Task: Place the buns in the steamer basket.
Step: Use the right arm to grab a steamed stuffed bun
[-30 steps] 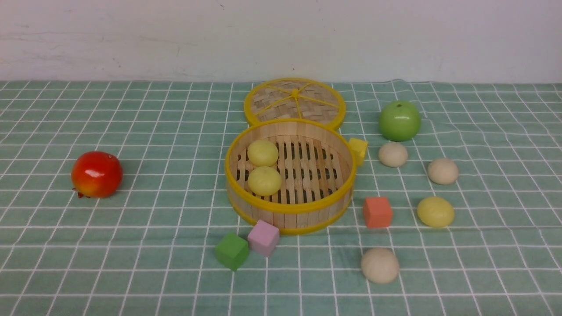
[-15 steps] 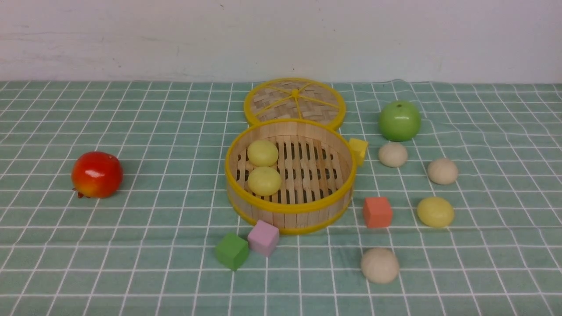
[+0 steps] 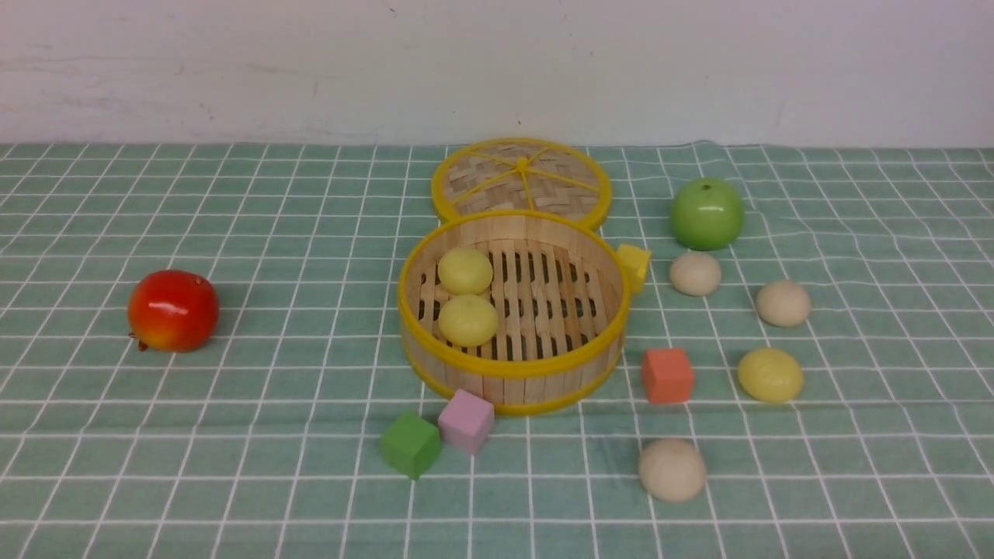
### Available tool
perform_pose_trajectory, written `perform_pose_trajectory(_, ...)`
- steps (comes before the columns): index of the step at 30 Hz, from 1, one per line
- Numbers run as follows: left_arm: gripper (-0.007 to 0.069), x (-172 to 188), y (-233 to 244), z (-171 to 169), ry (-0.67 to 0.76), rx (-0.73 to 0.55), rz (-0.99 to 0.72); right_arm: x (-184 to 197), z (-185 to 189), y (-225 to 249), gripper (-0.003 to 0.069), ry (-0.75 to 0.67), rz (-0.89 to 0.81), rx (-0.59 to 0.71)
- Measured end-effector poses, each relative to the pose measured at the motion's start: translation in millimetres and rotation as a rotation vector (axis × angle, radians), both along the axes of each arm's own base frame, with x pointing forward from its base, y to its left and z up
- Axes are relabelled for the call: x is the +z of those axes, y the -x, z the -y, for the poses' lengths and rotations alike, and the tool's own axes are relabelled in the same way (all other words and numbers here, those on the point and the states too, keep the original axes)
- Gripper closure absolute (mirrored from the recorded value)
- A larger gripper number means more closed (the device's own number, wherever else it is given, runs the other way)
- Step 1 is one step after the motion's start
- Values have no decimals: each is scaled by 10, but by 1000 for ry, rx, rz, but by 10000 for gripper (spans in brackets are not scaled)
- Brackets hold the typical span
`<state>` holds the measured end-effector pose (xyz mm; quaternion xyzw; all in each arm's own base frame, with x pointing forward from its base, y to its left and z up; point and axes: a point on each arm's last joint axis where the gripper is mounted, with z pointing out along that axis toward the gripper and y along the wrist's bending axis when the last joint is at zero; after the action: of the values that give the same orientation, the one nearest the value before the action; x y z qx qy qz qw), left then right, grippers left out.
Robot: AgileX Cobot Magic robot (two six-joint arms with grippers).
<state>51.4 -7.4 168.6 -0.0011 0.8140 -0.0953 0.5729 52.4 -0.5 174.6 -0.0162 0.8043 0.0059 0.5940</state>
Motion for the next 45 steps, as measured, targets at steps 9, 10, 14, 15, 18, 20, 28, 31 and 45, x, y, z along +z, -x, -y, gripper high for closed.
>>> perform_pose_trajectory(9,583,1,0,1,3,0,0,0,0,0,419,0,0,0)
perform_pose_trajectory(10,581,1,0,1,3,0,0,0,0,0,419,0,0,0)
perform_pose_trajectory(14,575,1,0,1,3,0,1,0,0,0,419,0,0,0)
perform_pose_trajectory(15,575,1,0,1,3,0,1,0,0,0,419,0,0,0)
perform_pose_trajectory(18,572,2,0,1,3,0,1,0,0,0,419,0,0,0)
perform_pose_trajectory(20,569,2,0,1,3,0,1,0,0,0,419,0,0,0)
perform_pose_trajectory(28,564,2,0,1,3,0,1,0,0,0,419,0,0,0)
perform_pose_trajectory(31,559,2,-1,1,4,0,2,0,0,0,419,0,0,0)
perform_pose_trajectory(45,550,2,-1,1,4,0,2,238,-44,-42,419,-26,298,45)
